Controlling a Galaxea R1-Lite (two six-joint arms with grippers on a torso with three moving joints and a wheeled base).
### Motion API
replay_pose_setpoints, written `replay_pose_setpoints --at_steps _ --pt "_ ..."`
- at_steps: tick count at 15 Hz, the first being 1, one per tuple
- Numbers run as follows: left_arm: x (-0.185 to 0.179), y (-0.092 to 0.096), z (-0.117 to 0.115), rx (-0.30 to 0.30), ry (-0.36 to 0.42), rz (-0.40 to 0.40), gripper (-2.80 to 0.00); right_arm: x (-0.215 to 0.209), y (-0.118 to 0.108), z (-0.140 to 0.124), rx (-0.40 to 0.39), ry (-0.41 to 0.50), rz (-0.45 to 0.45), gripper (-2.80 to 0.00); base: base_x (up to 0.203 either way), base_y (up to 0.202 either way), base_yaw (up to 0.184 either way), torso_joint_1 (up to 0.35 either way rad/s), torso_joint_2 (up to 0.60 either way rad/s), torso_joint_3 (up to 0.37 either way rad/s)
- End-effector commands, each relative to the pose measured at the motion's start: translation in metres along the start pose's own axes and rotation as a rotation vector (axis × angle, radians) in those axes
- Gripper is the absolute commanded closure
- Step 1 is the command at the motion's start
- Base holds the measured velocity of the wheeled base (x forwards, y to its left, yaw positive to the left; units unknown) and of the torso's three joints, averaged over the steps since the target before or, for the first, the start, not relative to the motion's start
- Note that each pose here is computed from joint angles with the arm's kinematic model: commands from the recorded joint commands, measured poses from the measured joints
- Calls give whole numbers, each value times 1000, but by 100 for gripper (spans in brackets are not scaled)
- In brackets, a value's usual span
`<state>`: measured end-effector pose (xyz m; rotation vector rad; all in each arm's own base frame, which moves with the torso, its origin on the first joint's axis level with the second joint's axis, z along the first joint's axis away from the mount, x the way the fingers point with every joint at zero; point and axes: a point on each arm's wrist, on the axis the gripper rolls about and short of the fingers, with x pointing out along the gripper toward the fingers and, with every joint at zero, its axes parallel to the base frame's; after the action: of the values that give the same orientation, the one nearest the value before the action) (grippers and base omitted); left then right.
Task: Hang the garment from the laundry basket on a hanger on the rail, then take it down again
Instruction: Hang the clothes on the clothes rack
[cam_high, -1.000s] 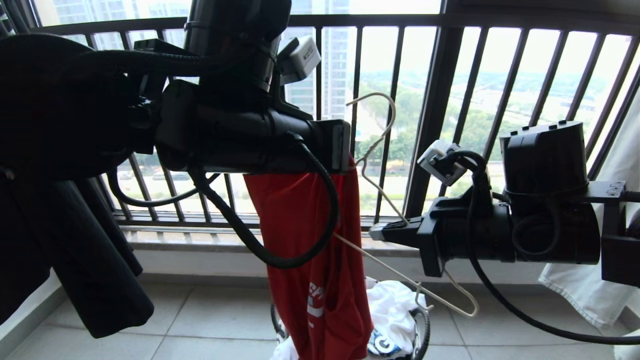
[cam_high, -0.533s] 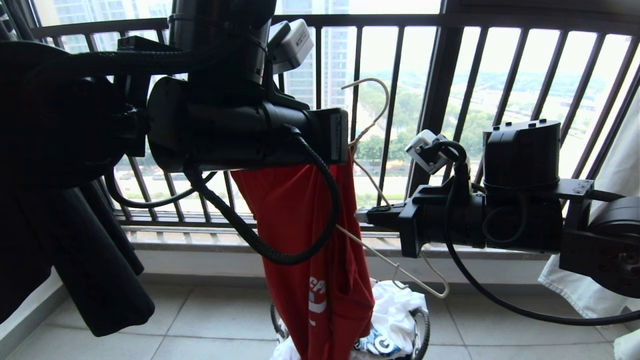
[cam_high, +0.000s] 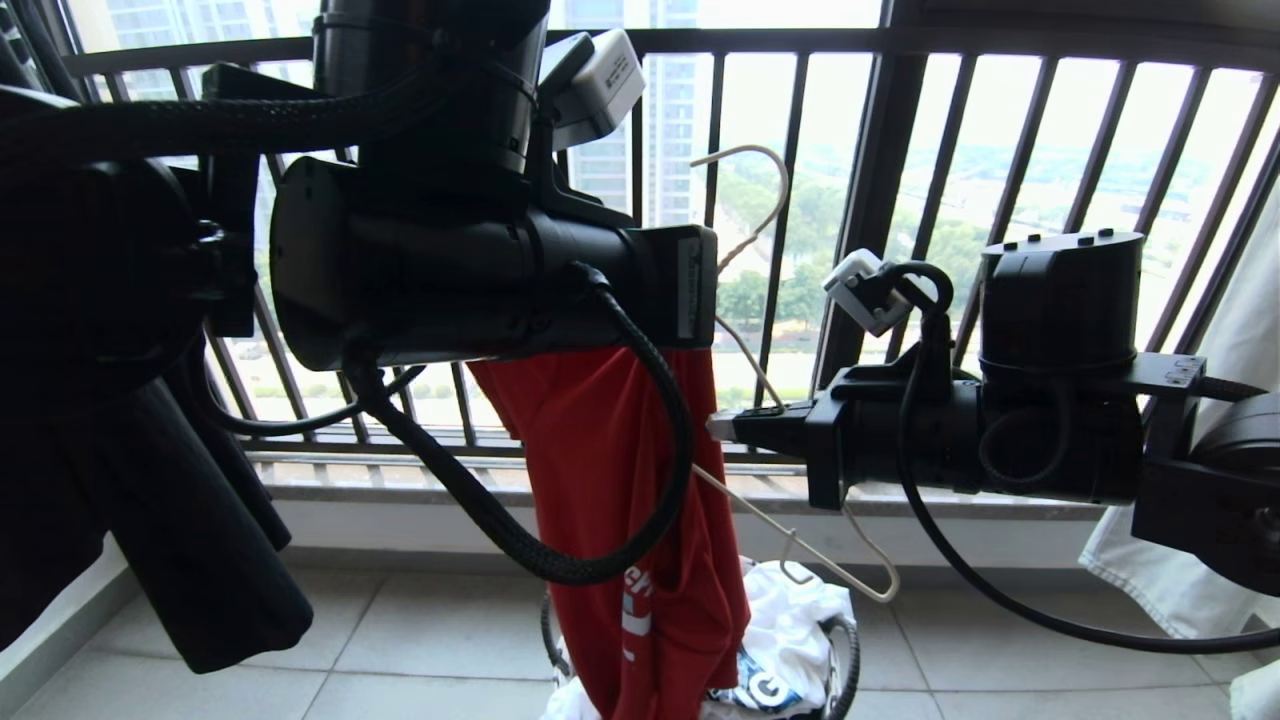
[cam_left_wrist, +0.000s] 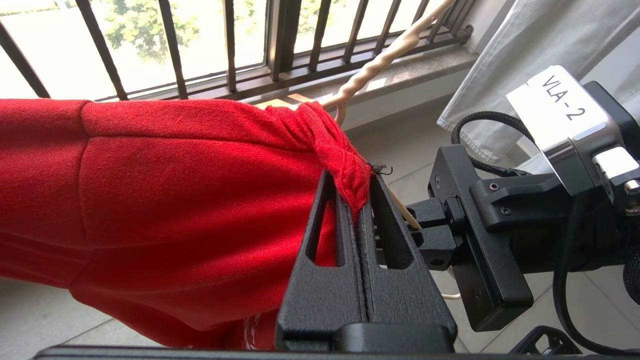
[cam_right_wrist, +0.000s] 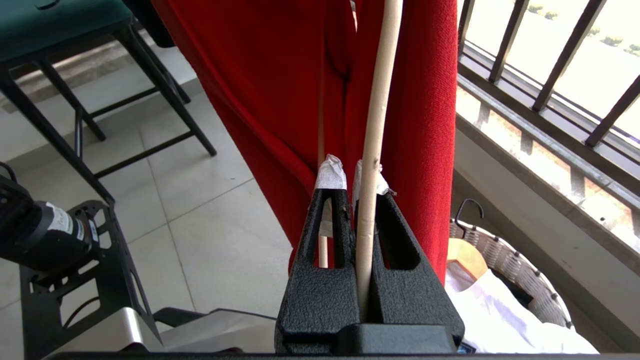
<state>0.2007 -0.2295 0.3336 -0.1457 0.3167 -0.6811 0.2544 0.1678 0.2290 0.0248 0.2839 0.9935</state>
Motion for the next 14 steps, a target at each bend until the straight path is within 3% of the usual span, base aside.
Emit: replay_pose_setpoints --at_steps 1,4,5,11,14 --pt "2 0 -1 -1 2 12 0 -5 3 4 -9 -17 5 0 0 0 0 0 0 0" --pt "2 1 -1 -1 -9 46 0 -5 3 4 -9 -19 5 0 0 0 0 0 0 0" --pt "1 1 0 -2 -15 54 -280 -5 3 4 -9 -19 4 0 0 0 0 0 0 0" --pt "-5 -5 2 2 -56 74 -280 -6 2 6 -10 -23 -3 0 0 0 0 0 0 0" --pt "-28 4 18 8 -136 161 -280 -13 -1 10 -17 -39 -21 0 0 0 0 0 0 0"
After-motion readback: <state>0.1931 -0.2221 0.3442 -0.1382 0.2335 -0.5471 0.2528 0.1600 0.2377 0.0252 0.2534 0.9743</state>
